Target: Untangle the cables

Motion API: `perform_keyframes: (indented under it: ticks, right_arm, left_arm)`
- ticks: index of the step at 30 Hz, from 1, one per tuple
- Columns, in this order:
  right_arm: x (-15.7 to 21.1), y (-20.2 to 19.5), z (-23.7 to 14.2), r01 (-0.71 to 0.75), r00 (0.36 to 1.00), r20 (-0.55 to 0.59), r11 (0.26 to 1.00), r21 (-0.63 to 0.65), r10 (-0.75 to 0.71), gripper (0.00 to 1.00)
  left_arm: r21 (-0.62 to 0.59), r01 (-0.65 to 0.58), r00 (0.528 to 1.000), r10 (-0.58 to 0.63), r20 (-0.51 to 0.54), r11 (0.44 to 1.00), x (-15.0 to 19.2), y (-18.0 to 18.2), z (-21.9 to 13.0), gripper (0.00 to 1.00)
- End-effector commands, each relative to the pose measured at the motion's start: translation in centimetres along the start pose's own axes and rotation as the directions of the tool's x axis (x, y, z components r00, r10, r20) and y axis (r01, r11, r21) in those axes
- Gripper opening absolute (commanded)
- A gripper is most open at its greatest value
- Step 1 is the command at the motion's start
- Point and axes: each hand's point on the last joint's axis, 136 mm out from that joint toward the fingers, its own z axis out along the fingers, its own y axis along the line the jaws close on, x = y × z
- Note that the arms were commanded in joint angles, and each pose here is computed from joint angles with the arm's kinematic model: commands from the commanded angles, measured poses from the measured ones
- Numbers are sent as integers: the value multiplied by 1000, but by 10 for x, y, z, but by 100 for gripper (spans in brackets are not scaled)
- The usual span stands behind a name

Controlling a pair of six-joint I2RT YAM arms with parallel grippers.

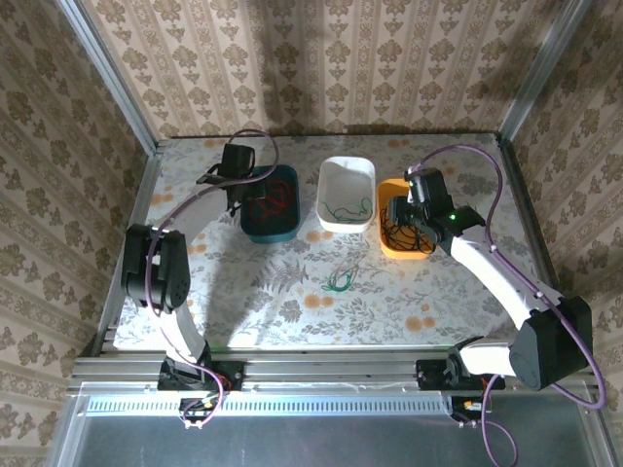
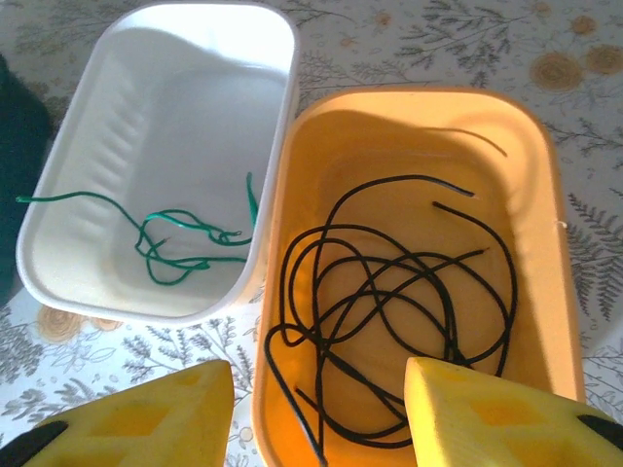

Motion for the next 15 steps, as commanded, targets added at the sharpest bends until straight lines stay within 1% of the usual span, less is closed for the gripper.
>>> perform_keyframes:
  ticks: [1,2,3,4,5,6,7,8,9,11,13,15]
  right_arm:
    - [0,29,-15,50,998,-18,988,-149,-53,51]
    - [8,43,-15,68,996,-44,974,-215,-79,52]
    - [20,60,-16,88,990,-79,953,-290,-116,52]
    - [32,72,-17,100,983,-112,933,-345,-147,52]
    - [47,86,-17,112,970,-157,910,-399,-188,52]
    - [60,99,-16,123,955,-190,885,-448,-229,52]
    - [80,106,-17,125,931,-247,869,-478,-270,52]
    - [94,116,-20,136,909,-274,846,-516,-313,52]
    - [113,121,-13,141,877,-324,836,-529,-354,52]
    - [134,120,-3,165,838,-381,847,-505,-391,52]
    - [140,112,9,163,834,-412,877,-451,-367,52]
    - [135,95,23,158,859,-411,923,-352,-304,52]
  left_arm:
    - [129,-193,973,173,153,973,-26,-59,-42,74]
    - [200,-281,953,249,172,939,-17,-81,-51,76]
    - [293,-363,929,321,184,885,0,-109,-63,76]
    - [367,-415,910,373,182,833,17,-125,-71,76]
    - [446,-452,890,422,170,773,40,-140,-79,77]
    - [506,-462,877,458,142,728,61,-149,-85,77]
    - [547,-464,866,487,113,697,80,-154,-89,77]
    - [586,-456,854,515,76,669,100,-158,-91,77]
    - [616,-447,844,534,49,649,117,-160,-94,76]
    - [675,-431,823,568,21,599,146,-167,-100,72]
    - [702,-442,791,611,13,558,168,-172,-104,72]
    - [687,-490,745,667,11,536,189,-175,-100,72]
